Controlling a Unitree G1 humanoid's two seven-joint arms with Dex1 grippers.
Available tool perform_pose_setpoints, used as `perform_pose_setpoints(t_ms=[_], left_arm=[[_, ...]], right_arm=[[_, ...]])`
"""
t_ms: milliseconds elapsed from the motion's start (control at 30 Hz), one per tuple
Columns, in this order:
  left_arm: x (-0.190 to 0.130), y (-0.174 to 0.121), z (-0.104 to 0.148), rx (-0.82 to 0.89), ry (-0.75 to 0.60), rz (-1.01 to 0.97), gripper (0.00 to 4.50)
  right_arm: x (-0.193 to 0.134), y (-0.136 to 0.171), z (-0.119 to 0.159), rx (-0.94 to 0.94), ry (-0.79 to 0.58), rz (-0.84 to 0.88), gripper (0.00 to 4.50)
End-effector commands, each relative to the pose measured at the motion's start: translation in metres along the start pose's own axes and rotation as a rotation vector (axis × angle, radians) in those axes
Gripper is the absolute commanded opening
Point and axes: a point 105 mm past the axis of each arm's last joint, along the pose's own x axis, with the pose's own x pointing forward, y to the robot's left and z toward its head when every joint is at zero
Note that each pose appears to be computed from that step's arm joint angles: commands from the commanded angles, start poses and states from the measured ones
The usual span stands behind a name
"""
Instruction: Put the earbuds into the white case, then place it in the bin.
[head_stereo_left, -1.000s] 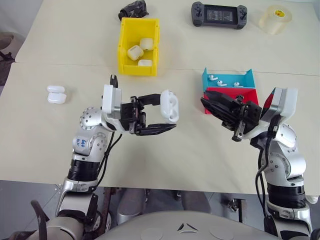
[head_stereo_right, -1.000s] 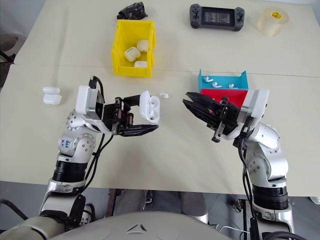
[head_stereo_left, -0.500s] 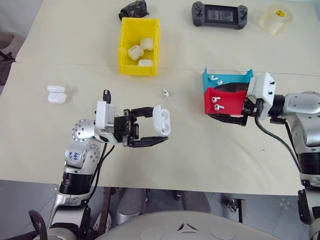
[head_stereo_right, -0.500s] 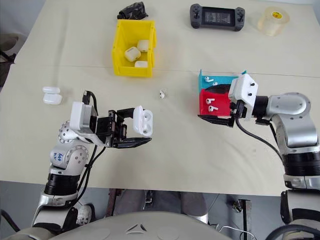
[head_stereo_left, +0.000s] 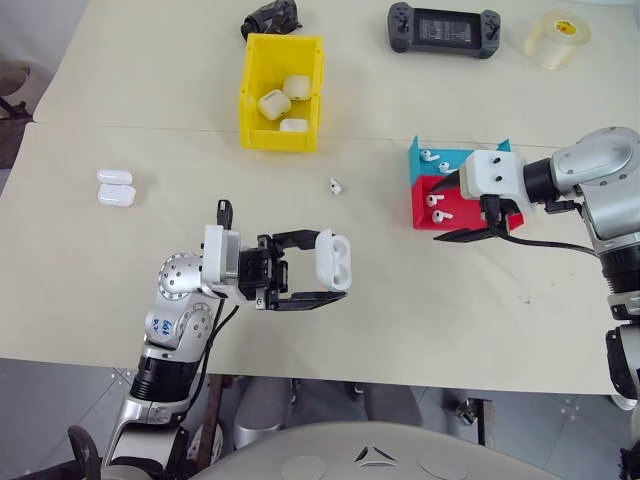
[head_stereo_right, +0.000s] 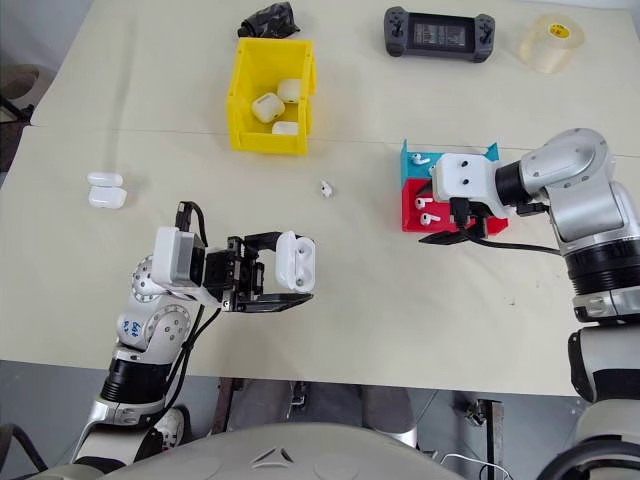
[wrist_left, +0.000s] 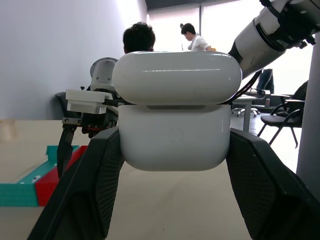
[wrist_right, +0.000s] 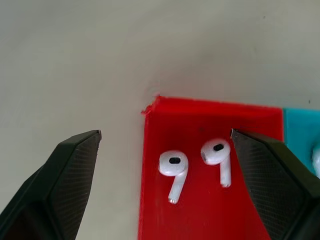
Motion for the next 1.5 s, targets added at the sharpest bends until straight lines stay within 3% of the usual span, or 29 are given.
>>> perform_pose_setpoints(t_ms=[33, 400, 567, 1400, 1500], left_arm=[[0.008, -0.003, 0.005, 0.023, -0.026, -0.016, 2.77], [0.012, 0.000, 0.004, 0.021, -0.034, -0.020, 2.77], [0.014, 0.003, 0.004, 0.024, -0.040, -0.023, 2.77], [0.015, 0.005, 0.004, 0.030, -0.036, -0.013, 2.77], [0.015, 0.005, 0.004, 0.028, -0.036, -0.014, 2.77]], right_arm=[[-0.018, -0.009, 0.009, -0.038, 0.007, -0.030, 4.31], [-0.013, -0.008, 0.002, -0.025, 0.065, -0.043, 4.31], [-0.006, -0.009, -0.008, -0.029, 0.142, -0.040, 2.73], [0.013, -0.008, -0.008, -0.011, 0.189, -0.037, 2.73], [0.013, -0.007, -0.008, -0.006, 0.188, -0.034, 2.15]])
